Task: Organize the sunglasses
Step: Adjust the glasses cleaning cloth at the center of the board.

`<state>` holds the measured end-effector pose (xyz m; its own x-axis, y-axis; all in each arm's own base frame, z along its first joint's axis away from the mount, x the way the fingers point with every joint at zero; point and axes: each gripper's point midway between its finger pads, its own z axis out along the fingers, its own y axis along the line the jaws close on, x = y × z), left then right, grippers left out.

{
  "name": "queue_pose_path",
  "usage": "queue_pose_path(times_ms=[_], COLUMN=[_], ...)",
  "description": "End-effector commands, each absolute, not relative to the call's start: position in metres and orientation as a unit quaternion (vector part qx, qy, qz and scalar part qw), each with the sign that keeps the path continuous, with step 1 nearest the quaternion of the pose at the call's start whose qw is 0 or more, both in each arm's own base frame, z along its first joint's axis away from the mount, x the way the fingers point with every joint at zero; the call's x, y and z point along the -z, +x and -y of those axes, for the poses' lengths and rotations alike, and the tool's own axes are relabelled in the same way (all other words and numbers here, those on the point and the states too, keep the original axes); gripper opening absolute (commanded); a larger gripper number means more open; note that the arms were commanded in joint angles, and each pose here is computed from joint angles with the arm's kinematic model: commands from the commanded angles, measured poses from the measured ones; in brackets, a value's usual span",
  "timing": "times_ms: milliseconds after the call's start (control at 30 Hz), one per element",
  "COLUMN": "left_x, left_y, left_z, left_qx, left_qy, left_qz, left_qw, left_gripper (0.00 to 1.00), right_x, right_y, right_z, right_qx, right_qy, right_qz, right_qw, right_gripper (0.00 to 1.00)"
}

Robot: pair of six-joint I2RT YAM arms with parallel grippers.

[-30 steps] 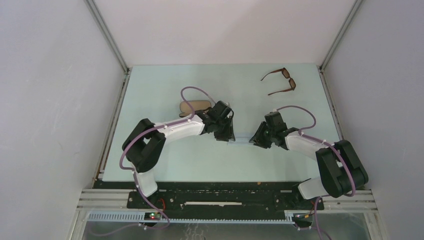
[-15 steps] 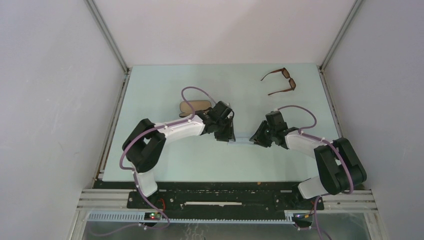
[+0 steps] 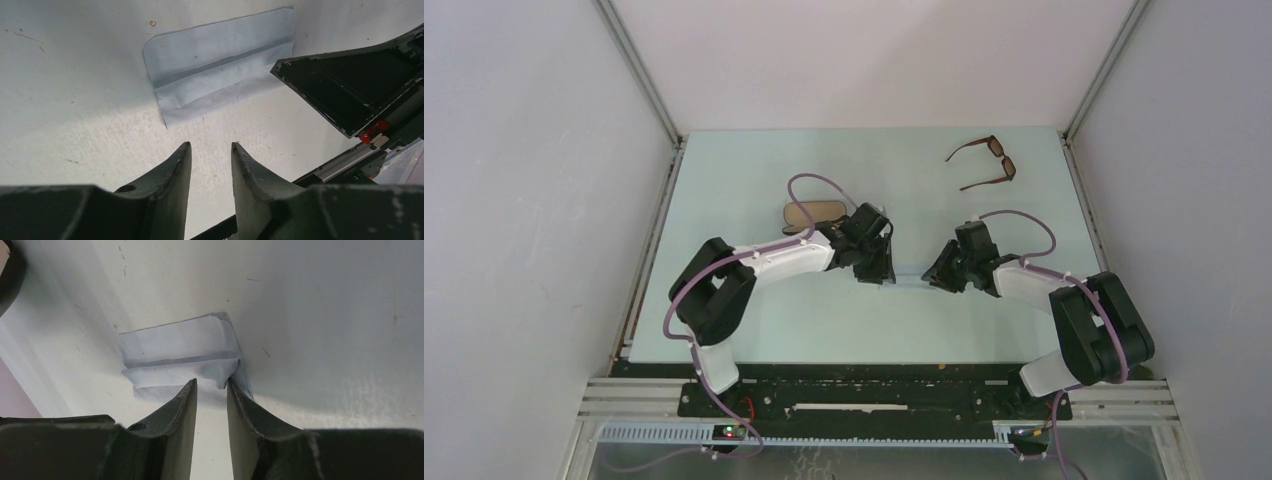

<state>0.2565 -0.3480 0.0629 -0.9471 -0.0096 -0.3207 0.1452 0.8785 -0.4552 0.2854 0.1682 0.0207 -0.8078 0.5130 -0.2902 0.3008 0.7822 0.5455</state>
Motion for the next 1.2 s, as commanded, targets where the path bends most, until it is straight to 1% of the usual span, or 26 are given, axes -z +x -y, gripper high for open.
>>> queue_pose_path(times_ms=[0,333,700,933,1167], left_x=[-0.063,-0.069,-0.07,-0.073,-0.085], left_y=[0.251,0.251,0.251,0.252,0.254], left_z=[0.346,0.344,0.349,0.349,0.351], left_qx=[0.247,0.24,0.246,0.247,0.264], left_qy=[0.048,0.053,0.056,0.054,0.055], left_qz=[-0.954,-0.953,-0.952,-0.951,-0.944], left_qw=[0.165,0.176,0.173,0.178,0.19], left_gripper=[0.4,0.4,0.4,0.4,0.4], right_x=[-0.032,-0.042,-0.049,-0.056,-0.054], right_y=[0.304,0.324,0.343,0.34,0.33], right_z=[-0.173,-0.185,-0.183,-0.166,-0.175], right_qx=[-0.26,-0.277,-0.268,-0.236,-0.24], right_qy=[0.231,0.233,0.241,0.244,0.217], right_qz=[-0.908,-0.902,-0.899,-0.902,-0.912], right_qw=[0.235,0.236,0.25,0.266,0.253], right_gripper=[0.36,0.36,0.36,0.37,0.35])
